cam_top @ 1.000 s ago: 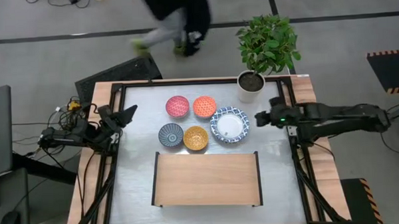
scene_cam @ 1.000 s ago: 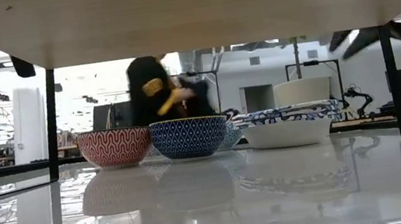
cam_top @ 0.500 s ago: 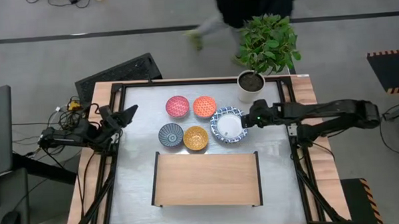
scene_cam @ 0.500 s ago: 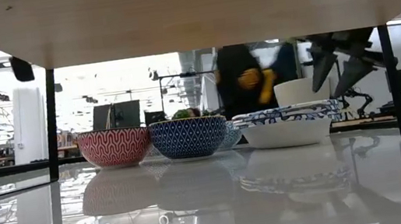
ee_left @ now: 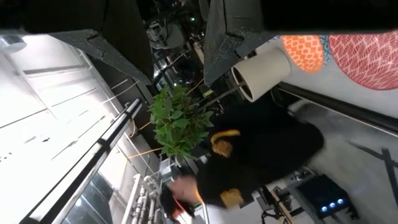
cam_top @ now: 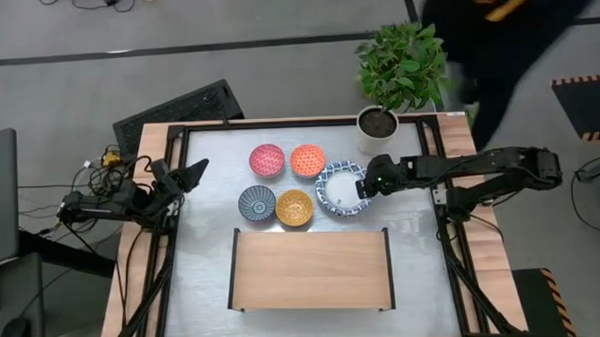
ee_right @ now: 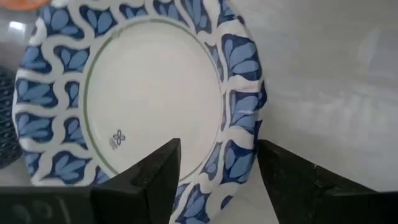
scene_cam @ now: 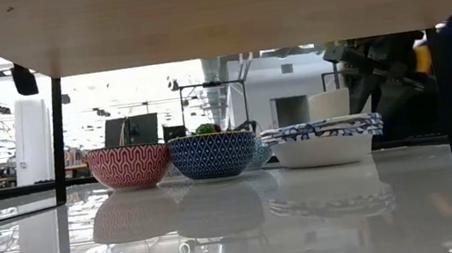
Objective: Place and stack bowls onto a shelf
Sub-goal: Put the white patterned bowl on the shelf
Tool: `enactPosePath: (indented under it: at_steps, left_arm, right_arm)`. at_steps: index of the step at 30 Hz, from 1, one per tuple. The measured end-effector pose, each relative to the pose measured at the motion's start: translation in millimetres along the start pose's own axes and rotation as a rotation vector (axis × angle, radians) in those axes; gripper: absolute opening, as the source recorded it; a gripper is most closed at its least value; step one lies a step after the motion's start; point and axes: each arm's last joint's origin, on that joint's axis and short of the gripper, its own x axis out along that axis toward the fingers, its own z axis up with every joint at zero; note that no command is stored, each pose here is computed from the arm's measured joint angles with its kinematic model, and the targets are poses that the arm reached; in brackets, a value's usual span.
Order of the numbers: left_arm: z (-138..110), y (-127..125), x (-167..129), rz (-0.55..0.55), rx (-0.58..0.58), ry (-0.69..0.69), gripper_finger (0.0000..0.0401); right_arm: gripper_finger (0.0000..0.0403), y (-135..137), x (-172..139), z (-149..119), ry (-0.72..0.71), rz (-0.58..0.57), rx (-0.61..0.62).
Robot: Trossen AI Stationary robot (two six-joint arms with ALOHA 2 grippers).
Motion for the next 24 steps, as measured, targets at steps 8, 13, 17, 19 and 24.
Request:
enactPosePath:
  at_steps: [8, 13, 17, 19, 24]
  left_arm:
    - [-2, 2, 0, 0.017, 0.007, 0.013, 0.0128]
    - [-2, 2, 0, 0.021, 0.009, 0.014, 0.0128]
    - [-2, 3, 0, 0.024, 0.012, 0.016, 0.0128]
    - [-2, 3, 0, 0.024, 0.011, 0.016, 0.0128]
    - [-2, 3, 0, 0.029, 0.012, 0.01, 0.0128]
  right_arm:
    - [0.0207, 5, -2, 2, -0.003, 0.07, 0.01]
    - [0.0193, 8, -3, 3, 0.024, 0.119, -0.016]
    - [0.0181, 10, -3, 3, 0.033, 0.148, -0.015]
    - [0.0173, 10, -3, 3, 0.037, 0.152, -0.015]
    - [0.0147, 16, -8, 7, 0.027, 0.169, -0.023]
